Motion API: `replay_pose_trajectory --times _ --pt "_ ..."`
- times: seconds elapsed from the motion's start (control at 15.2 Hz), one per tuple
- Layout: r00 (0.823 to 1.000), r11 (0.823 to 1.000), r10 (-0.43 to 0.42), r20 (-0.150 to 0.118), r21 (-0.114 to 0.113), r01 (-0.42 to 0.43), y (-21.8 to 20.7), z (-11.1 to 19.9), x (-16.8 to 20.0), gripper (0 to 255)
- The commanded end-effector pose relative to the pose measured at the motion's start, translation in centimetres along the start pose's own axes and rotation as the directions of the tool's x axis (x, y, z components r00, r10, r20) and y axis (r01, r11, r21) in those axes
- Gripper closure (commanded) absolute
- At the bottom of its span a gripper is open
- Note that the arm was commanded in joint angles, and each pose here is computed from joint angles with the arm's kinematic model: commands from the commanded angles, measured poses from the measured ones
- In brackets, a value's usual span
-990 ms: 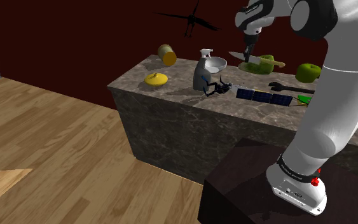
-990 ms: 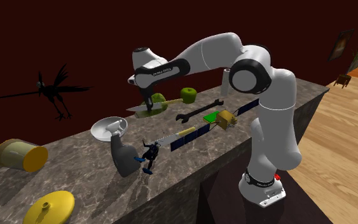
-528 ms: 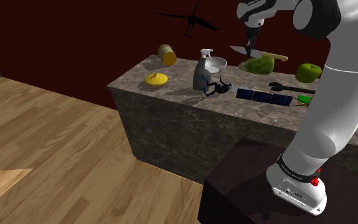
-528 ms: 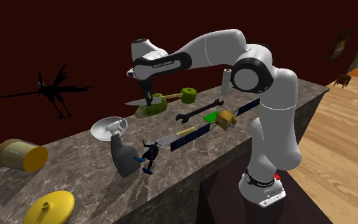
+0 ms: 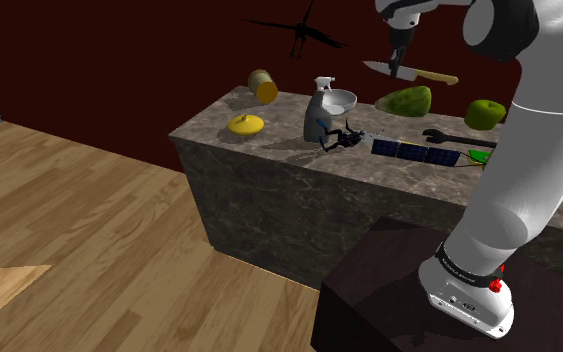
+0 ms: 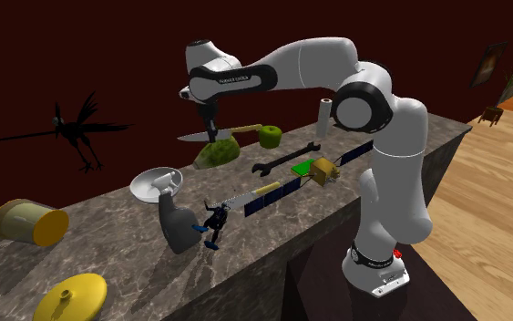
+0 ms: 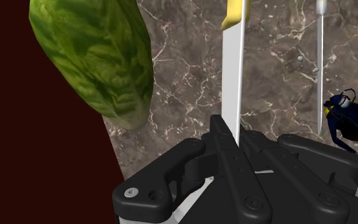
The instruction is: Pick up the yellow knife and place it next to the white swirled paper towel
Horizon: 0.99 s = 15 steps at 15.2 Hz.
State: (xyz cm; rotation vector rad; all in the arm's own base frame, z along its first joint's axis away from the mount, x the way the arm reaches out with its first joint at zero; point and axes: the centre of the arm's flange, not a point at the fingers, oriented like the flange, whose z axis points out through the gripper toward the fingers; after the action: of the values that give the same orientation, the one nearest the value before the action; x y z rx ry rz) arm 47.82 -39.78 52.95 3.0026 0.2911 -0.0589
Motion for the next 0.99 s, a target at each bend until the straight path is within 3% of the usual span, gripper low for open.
replay_pose_trajectory --times 0.0,0.92 --pt "1.0 1.0 0.0 0.0 0.0 0.0 0.1 -1.1 -0.1 255" --pt "1.0 1.0 0.0 0.0 0.0 0.0 0.9 -8.0 -0.4 255"
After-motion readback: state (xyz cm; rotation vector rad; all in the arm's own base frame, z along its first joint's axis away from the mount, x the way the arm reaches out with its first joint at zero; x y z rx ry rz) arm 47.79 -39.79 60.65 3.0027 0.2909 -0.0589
